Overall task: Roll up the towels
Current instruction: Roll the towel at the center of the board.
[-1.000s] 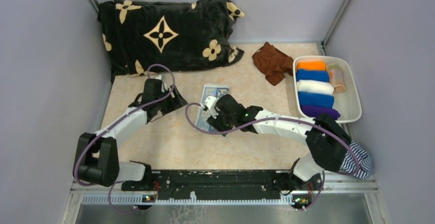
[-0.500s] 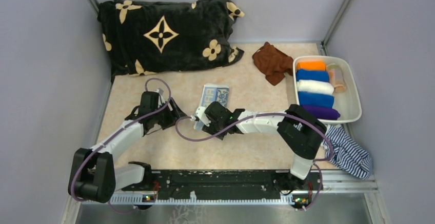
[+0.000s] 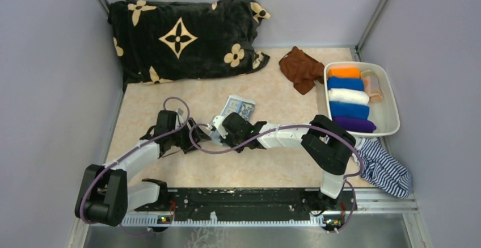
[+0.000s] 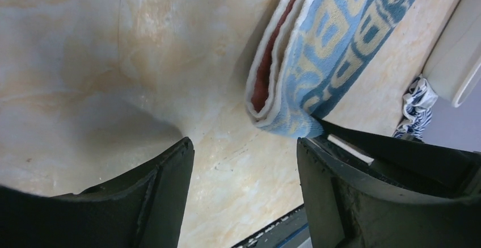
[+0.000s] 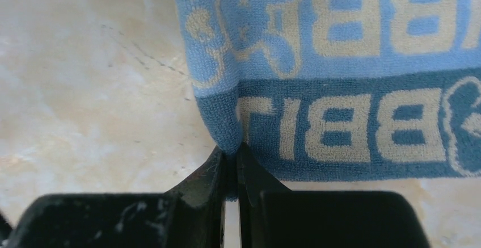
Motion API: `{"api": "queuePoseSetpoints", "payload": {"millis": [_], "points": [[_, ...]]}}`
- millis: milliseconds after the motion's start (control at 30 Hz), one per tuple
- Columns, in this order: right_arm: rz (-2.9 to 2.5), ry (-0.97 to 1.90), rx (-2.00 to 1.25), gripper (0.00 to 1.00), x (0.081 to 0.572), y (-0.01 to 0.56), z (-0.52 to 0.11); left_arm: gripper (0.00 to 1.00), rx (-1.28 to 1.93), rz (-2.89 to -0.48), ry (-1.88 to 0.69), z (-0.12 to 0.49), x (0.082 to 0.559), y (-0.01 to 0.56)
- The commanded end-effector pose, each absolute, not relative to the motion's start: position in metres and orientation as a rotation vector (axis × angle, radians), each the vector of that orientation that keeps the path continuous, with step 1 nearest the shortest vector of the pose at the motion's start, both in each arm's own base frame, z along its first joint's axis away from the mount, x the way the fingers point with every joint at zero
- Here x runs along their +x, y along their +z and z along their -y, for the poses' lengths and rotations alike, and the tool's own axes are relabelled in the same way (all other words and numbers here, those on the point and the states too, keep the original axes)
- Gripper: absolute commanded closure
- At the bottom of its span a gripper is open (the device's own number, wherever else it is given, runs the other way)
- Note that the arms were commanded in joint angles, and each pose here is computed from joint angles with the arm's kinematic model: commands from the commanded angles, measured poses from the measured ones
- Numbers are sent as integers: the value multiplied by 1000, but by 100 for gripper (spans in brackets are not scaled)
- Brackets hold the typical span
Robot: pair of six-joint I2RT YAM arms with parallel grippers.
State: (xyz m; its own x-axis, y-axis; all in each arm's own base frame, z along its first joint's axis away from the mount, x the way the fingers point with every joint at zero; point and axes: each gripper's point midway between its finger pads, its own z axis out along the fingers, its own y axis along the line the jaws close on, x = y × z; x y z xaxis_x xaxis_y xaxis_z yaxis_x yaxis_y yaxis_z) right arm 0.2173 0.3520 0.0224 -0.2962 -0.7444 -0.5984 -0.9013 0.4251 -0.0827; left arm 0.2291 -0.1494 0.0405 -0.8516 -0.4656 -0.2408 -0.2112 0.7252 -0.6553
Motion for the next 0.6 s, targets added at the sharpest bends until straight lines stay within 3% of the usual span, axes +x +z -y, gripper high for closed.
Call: {"api": "queuePoseSetpoints", "payload": {"millis": [0,233,567], "points": [[-2283,693,-1319,98,168,22,-370,28,-557,-2475,-994,157,229,54],[-2427,958,-1131,100,158,27,-393,32,-589,-2400,-986,153,229,70],[-2518,954,-967,100,172,19,-394,35,-692,-2433,-848,136,213,60]]}}
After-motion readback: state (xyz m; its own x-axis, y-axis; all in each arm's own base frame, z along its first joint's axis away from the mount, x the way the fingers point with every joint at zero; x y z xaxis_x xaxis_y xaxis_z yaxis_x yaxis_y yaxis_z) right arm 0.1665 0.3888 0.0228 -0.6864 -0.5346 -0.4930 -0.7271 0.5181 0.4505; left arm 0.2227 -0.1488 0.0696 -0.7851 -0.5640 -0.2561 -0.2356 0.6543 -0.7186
